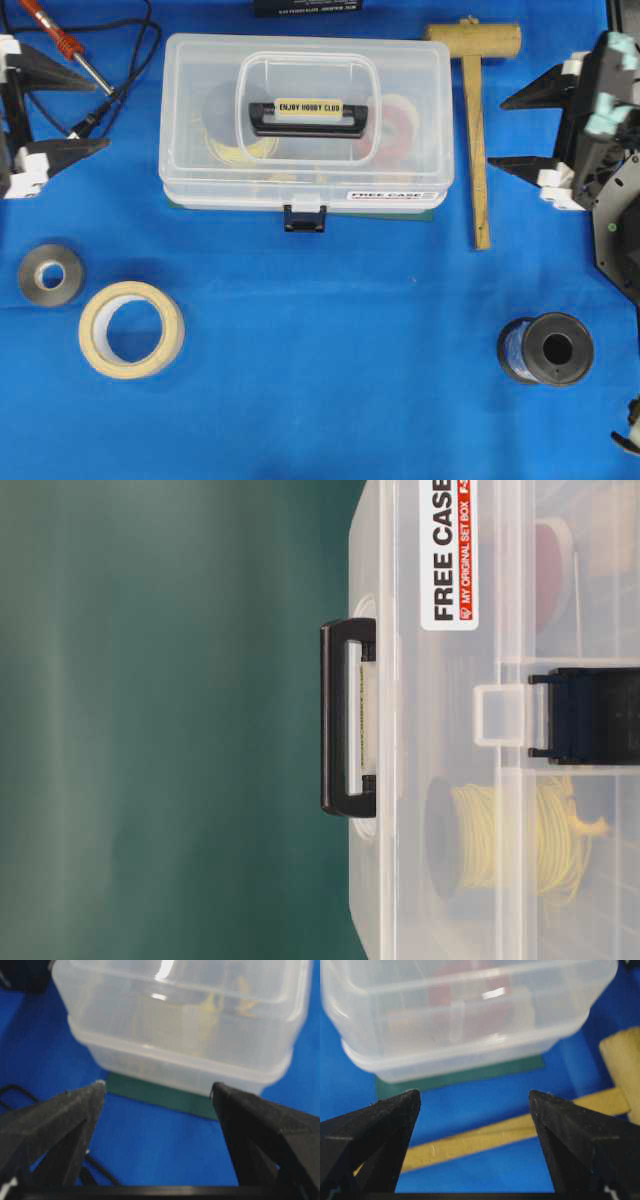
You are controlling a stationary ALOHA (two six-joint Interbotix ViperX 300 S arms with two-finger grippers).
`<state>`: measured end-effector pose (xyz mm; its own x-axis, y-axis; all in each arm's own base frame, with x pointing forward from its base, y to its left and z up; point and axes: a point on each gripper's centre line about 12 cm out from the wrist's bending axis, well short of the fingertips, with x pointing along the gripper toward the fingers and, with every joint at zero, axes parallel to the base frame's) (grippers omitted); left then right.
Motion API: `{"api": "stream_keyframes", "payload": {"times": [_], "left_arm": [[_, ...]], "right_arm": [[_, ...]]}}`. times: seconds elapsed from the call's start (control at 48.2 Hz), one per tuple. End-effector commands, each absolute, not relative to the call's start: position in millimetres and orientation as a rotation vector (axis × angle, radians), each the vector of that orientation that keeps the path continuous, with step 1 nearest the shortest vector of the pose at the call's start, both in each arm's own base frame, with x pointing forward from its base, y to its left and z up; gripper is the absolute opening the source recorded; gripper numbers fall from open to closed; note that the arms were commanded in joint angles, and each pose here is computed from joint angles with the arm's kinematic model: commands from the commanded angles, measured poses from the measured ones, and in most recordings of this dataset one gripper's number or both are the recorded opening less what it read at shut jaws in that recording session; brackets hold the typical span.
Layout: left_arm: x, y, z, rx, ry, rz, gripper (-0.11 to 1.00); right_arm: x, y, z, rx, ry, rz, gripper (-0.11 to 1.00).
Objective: Open the tool box with both arms.
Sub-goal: 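Move both grippers inward to the left and right ends of the box lid, then close both grippers on the lid edges at the box ends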
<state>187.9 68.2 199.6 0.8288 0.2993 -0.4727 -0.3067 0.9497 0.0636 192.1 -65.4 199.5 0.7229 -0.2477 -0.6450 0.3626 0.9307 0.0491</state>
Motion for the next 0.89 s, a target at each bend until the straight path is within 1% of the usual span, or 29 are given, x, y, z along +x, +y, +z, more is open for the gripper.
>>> {"api": "stream_keyframes", "payload": {"times": [0.0,0.104,0.228,0.457,0.664,0.872], "left_arm": [[196,73,199,-0.011,0.485,0.331,0.91],[203,76,193,-0.012,0.491,0.332,0.91],[210,79,188,-0.011,0.499,0.333,0.91],[226,85,186,-0.011,0.491,0.336,0.91],[239,89,183,-0.017,0.512,0.334,0.91],[255,84,184,-0.016,0.521,0.296,0.91]], "right_arm": [[200,-70,201,0.176,0.691,-0.347,0.85],[206,-73,193,0.177,0.719,-0.347,0.85],[214,-76,189,0.172,0.720,-0.346,0.85],[232,-82,188,0.161,0.678,-0.344,0.85],[244,-86,186,0.160,0.686,-0.341,0.85],[254,-87,189,0.156,0.683,-0.333,0.85]]}}
